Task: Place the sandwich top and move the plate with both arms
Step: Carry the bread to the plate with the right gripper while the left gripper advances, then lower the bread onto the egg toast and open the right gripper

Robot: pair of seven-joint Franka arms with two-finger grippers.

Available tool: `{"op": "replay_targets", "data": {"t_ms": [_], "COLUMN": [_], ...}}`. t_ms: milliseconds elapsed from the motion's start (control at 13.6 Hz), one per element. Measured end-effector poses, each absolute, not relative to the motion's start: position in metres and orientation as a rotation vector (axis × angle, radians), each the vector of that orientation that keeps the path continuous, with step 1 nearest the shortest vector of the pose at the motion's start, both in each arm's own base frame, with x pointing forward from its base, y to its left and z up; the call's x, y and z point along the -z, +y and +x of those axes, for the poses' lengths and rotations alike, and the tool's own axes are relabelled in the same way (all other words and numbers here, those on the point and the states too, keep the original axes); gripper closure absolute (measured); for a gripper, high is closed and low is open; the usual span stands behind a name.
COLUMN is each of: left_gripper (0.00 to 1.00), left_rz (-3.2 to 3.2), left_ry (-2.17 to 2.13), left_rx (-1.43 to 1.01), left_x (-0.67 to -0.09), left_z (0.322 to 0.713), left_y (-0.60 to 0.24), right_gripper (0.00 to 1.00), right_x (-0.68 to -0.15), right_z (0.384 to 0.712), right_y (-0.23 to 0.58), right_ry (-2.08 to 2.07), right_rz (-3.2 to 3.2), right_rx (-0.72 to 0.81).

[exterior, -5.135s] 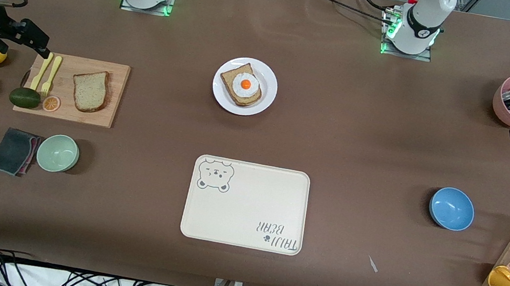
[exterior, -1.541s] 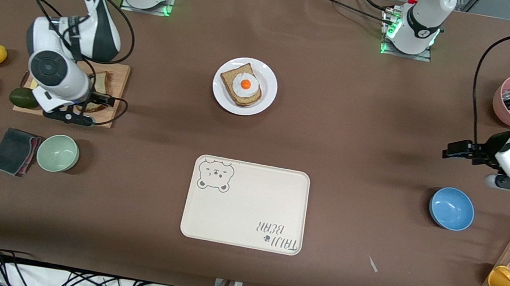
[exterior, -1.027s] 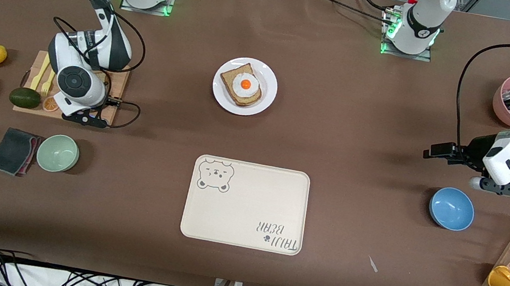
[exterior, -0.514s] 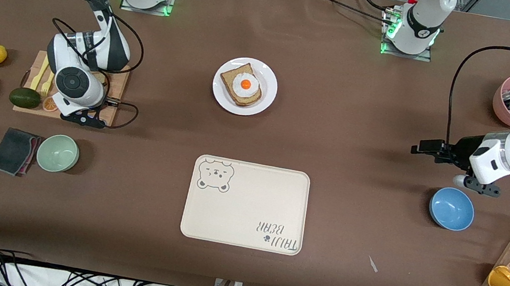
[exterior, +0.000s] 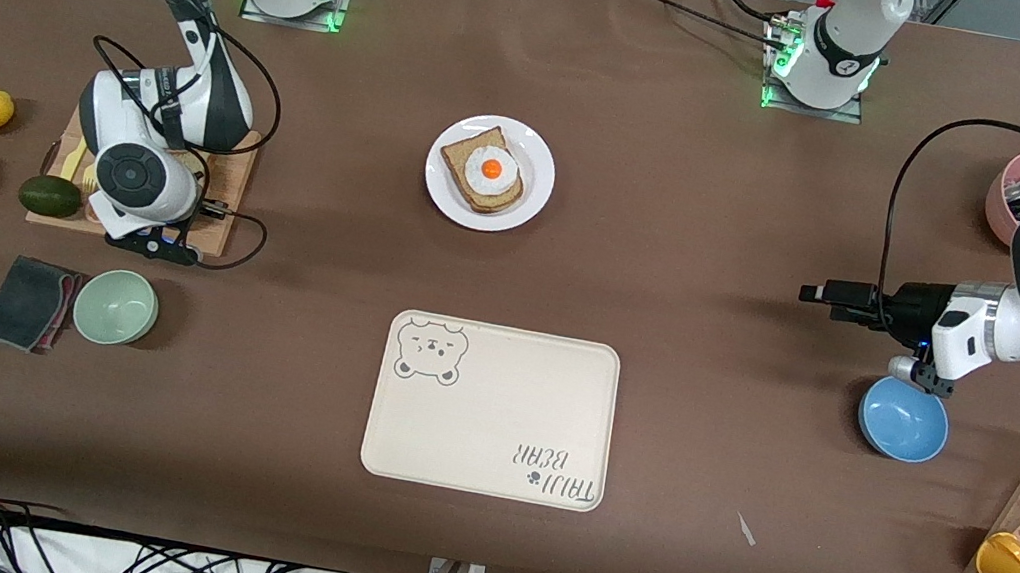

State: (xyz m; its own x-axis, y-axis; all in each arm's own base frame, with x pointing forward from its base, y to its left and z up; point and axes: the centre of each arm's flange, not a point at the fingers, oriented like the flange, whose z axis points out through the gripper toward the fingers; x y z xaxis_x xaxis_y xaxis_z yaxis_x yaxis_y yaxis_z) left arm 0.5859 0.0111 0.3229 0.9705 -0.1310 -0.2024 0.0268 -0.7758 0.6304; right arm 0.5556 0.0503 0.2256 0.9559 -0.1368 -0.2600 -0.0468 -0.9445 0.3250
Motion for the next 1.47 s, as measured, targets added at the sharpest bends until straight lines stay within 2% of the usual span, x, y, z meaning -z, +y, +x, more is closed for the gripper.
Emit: {"op": "replay_targets", "data": {"t_ms": [220, 440, 807, 1100, 1467], "left_gripper": [0.00, 0.00, 0.00, 0.04, 0.03], "left_rz": [2.437, 2.427, 2.365, 2.326, 2.249], "left_ry": [-0.086, -0.114, -0.121, -0.132, -0.223], "left_rx": [0.319, 0.348, 0.417, 0.444, 0.397], "left_x": [-0.320, -0.315, -0.289, -0.289, -0.276], "left_z": [0.586, 0.585, 0.582, 0.578, 0.577], "left_y": [0.005, -0.010, -0.039, -0.038, -0.049], "right_gripper": [0.95, 0.95, 0.95, 0.95, 0.95], "right_x": [-0.263, -0.288, -0.297, -0.296, -0.248], "right_z": [0.567, 0.564, 0.523, 0.494, 0.463], "right_y": [0.098, 0.166, 0.277, 0.376, 0.461], "right_ry": [-0.185, -0.272, -0.456, -0.581, -0.595], "right_rz": [2.820, 2.862, 2.916, 2.870, 2.847], "right_rx": [0.510, 0.542, 0.688, 0.649, 0.594]}}
